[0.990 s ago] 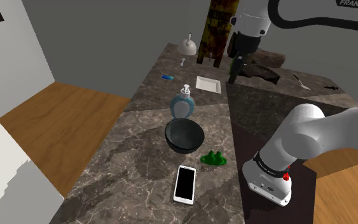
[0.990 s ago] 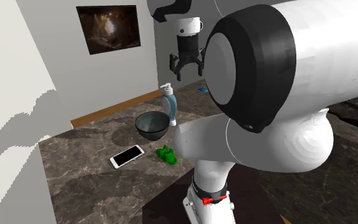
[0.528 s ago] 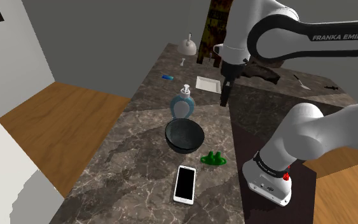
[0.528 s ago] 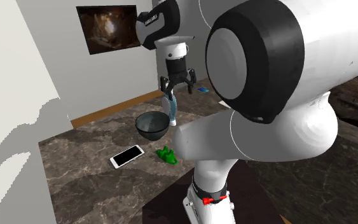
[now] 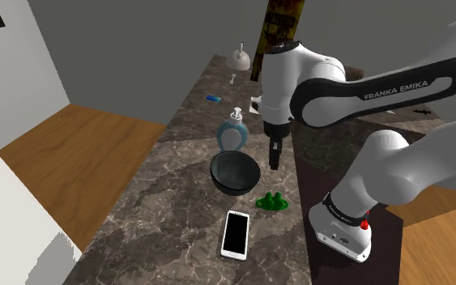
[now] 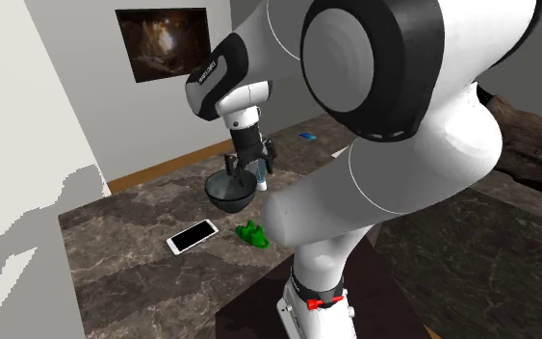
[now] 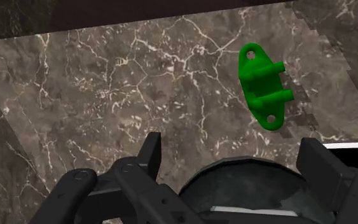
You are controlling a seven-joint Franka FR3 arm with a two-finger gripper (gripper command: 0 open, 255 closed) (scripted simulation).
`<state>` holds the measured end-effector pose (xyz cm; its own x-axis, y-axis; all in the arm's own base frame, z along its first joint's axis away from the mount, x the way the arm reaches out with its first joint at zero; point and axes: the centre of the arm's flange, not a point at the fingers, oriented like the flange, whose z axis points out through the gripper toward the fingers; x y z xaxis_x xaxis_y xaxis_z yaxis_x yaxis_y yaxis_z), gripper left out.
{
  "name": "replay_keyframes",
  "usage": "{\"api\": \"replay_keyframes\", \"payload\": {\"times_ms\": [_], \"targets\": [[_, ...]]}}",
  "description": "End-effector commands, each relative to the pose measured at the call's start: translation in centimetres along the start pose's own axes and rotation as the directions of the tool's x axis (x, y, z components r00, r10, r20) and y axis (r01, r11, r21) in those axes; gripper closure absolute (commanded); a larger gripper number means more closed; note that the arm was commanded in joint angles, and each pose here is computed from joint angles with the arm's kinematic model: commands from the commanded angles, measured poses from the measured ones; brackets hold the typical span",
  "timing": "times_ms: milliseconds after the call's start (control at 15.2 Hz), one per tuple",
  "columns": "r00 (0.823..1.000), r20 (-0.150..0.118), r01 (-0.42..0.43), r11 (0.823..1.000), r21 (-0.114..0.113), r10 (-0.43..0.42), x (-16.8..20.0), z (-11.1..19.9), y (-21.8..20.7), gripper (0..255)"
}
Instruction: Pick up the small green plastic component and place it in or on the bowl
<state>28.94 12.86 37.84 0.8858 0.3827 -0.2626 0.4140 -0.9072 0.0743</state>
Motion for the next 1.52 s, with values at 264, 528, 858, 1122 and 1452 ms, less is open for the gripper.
{"api": "replay_keyframes", "payload": {"times_ms": [264, 528, 858, 1122, 1452], "targets": [[0.992, 0.079, 0.096, 0.995, -0.011, -0.095, 1.1, 6.7, -4.6, 0], [0.982, 0.122, 0.147, 0.989, -0.014, -0.144, 1.5, 10.3, -7.1, 0], [0.982, 0.122, 0.147, 0.989, -0.014, -0.144, 1.2, 12.9, -7.0, 0], [0.982, 0.122, 0.147, 0.989, -0.014, -0.144, 1.0, 14.3, -7.0, 0], [0.982, 0.122, 0.147, 0.989, -0.014, -0.144, 1.0, 14.3, -7.0, 0]]}}
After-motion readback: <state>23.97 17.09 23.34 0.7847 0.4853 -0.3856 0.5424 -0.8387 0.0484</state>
